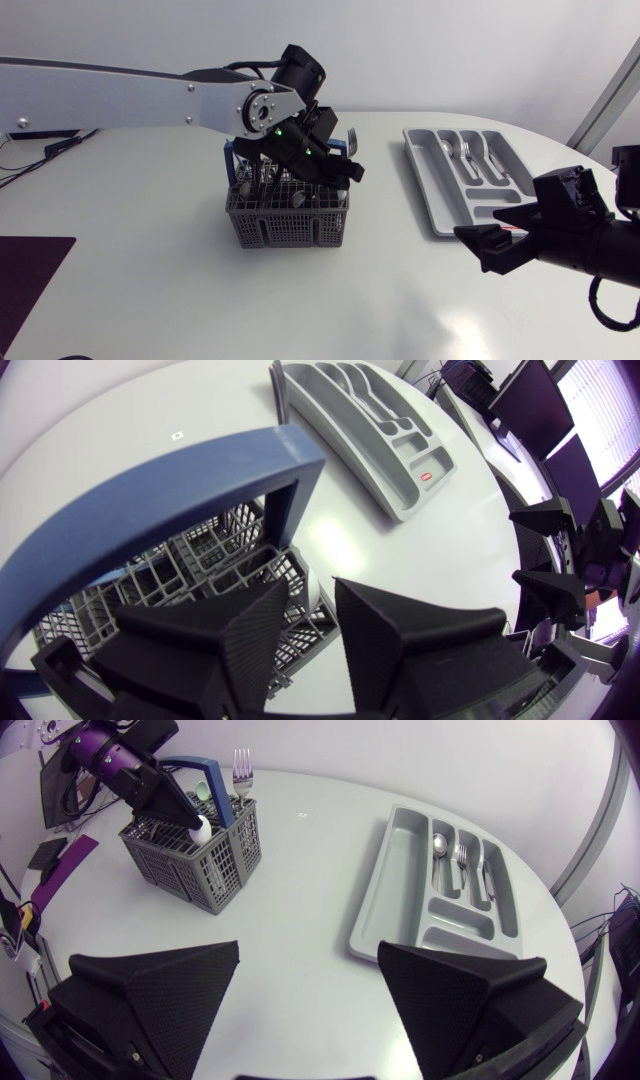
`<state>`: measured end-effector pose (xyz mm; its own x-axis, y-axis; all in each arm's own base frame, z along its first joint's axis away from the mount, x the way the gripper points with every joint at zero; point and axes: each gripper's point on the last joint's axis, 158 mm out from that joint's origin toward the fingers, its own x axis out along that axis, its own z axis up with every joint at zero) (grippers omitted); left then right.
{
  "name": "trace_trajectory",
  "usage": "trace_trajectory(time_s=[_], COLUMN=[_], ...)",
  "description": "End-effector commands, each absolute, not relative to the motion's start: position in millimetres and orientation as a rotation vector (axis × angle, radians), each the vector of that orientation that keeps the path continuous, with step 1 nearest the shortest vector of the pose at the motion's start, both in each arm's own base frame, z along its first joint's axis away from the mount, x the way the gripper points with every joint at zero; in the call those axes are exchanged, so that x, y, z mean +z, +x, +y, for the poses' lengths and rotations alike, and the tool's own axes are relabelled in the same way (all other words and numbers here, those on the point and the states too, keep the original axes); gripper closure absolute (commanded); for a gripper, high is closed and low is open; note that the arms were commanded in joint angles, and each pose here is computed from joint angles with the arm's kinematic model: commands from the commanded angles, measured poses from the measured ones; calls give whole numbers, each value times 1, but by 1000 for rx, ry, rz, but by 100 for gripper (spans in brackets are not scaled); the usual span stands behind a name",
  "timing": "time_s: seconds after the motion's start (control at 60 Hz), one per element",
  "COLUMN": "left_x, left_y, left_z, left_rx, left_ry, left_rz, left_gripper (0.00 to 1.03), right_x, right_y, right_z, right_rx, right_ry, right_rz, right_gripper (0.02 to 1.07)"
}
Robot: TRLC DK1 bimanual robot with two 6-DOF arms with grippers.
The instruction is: Unload the cutlery basket into the drawer organizer.
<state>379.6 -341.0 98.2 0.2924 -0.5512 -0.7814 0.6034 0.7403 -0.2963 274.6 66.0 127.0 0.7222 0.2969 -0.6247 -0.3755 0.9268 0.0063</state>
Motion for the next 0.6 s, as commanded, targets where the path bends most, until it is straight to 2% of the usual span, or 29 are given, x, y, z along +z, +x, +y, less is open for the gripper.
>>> trace_trajectory(time_s=[0.0, 0.35, 0.4, 0.583], left_x=[89, 83, 84, 84], left_y=[382, 374, 374, 374], left_z=[-346, -349, -350, -352], left_rx=[-758, -768, -769, -762], left_ry=[44, 56, 57, 89], left_rz=[1037, 1047, 1043, 1030], left_gripper=[75, 84, 88, 89], right_x=[118, 117, 116, 115], right_y=[274, 275, 274, 274], right_z=[64, 63, 63, 63], right_rx=[374, 373, 374, 374], right_ry=[-138, -143, -143, -143], right_rz=[683, 682, 684, 684], right_gripper=[7, 7, 7, 7])
